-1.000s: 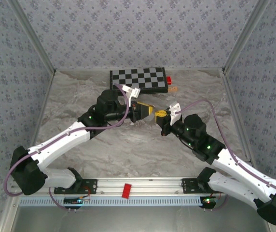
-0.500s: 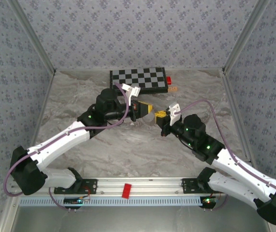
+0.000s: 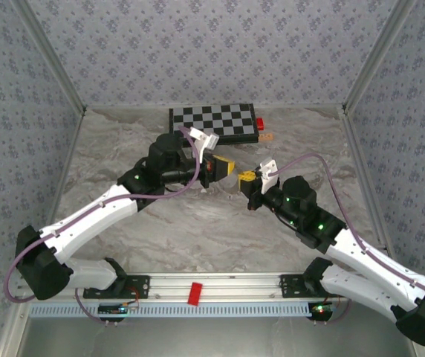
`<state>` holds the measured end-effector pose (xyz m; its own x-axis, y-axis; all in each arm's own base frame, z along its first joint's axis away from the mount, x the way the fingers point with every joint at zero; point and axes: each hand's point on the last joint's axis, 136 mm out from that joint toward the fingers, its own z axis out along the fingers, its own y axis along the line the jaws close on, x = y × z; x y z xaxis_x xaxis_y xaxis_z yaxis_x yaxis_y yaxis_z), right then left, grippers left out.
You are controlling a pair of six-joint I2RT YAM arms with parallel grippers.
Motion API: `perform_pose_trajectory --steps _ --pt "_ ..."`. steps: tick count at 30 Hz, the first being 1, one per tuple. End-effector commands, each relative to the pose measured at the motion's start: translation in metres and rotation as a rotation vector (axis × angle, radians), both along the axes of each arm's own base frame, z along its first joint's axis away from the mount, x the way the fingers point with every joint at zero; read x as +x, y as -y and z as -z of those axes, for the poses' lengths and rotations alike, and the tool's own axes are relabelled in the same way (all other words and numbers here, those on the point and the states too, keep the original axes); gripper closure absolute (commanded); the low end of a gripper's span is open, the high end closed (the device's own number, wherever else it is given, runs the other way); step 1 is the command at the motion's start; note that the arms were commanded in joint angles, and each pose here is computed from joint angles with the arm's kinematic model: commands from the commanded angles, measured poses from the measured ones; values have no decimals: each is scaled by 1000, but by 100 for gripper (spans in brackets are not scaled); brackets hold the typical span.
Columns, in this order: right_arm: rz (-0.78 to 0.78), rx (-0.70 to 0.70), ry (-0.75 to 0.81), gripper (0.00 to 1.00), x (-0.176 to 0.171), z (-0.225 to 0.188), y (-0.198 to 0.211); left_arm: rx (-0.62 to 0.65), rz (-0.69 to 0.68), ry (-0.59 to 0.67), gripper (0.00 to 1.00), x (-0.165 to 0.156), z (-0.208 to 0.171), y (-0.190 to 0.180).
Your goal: Put the keys on the keyring
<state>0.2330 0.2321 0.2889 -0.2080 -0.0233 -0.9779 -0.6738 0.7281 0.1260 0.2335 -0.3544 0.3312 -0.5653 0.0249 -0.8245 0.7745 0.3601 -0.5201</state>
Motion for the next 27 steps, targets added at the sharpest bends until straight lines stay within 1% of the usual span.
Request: perform_pose_trajectory --steps 1,4,5,7,8,11,15,20,23,27 --pt "12 0 -5 94 -2 3 5 35 7 104 100 2 -14 1" --pt "24 8 2 96 -1 2 8 72 -4 150 100 4 -13 0" --pt "29 9 8 90 0 0 9 79 0 163 100 4 -13 1" --pt "46 17 14 63 2 -5 12 86 9 184 100 4 -14 3" --pt "45 17 9 62 2 -4 12 88 9 193 100 4 -15 3" --pt "21 32 -25 62 -3 -5 12 94 -4 223 100 7 -18 2" --pt "33 53 -41 64 -4 -9 19 87 -13 268 100 7 -23 -1" --pt "38 111 -55 64 -4 -17 28 90 -19 318 100 4 -26 -4" --pt "28 159 -78 65 0 -23 31 87 -16 345 100 2 -27 -5" --pt "-24 270 -141 65 11 -33 36 45 -18 391 100 -1 -31 -7"
